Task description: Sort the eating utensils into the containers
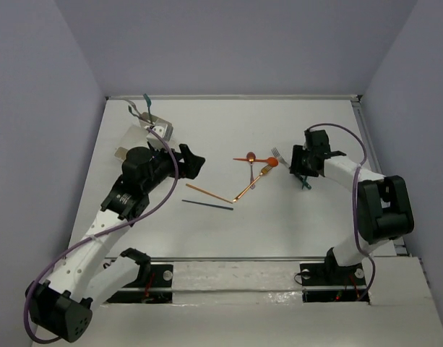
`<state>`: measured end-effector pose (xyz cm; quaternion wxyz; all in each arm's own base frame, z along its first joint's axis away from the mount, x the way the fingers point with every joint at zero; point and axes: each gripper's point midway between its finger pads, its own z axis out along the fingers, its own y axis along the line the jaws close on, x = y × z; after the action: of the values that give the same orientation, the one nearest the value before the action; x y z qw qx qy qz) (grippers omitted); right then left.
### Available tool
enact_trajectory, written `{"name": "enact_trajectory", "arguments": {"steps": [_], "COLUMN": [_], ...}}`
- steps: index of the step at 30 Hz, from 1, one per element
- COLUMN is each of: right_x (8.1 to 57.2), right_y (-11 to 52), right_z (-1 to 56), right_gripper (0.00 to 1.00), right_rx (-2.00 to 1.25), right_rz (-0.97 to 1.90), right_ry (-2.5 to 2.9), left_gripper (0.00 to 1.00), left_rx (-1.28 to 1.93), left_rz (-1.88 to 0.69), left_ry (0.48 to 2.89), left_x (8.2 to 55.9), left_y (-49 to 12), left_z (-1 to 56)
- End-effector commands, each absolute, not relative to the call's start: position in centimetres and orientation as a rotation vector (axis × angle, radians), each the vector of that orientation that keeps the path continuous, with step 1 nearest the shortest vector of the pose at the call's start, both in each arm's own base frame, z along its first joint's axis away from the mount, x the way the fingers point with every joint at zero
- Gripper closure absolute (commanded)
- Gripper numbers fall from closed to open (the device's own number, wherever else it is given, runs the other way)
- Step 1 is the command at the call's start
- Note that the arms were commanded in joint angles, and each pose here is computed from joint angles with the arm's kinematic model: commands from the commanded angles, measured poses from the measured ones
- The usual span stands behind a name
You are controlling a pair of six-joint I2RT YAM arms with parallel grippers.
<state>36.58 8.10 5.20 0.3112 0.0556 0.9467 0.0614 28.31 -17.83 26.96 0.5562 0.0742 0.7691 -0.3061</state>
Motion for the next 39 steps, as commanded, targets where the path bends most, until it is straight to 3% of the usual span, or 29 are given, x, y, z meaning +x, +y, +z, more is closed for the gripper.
{"name": "enact_trajectory", "arguments": {"steps": [1, 15, 23, 24, 25, 39], "right_x": [38.2, 39.6, 38.5, 38.5, 38.5, 42.3], "right_y": [8.0, 6.5, 6.6, 6.6, 6.7, 9.7], "right_z": [7.1, 4.4, 2.9, 2.9, 2.8, 4.3], "right_gripper": [0.40, 0.41, 0.48, 0.51, 0.62, 0.93], "right_rx": [0.025, 0.000, 0.016, 0.022, 0.025, 0.038], "right_rz": [0.216, 0.065, 0.079, 0.080, 0.087, 0.286], "right_ry": [2.484, 2.596, 2.665, 2.660, 2.659, 2.542], "left_gripper": [0.16, 0.16, 0.16, 0.16, 0.16, 0.16], "left_rx": [0.262, 0.241, 0.247, 0.248, 0.249, 0.253], "left_rz": [-0.746, -0.720, -0.727, -0.733, -0.735, -0.732], "left_ry": [1.724, 1.676, 1.666, 1.665, 1.660, 1.679], "left_x": [27.1, 26.4, 26.2, 26.1, 26.0, 26.3], "left_y": [-18.0, -17.1, -17.1, -17.2, -17.2, -17.3], "left_z": [29.1, 30.6, 30.9, 30.9, 31.1, 30.6]}}
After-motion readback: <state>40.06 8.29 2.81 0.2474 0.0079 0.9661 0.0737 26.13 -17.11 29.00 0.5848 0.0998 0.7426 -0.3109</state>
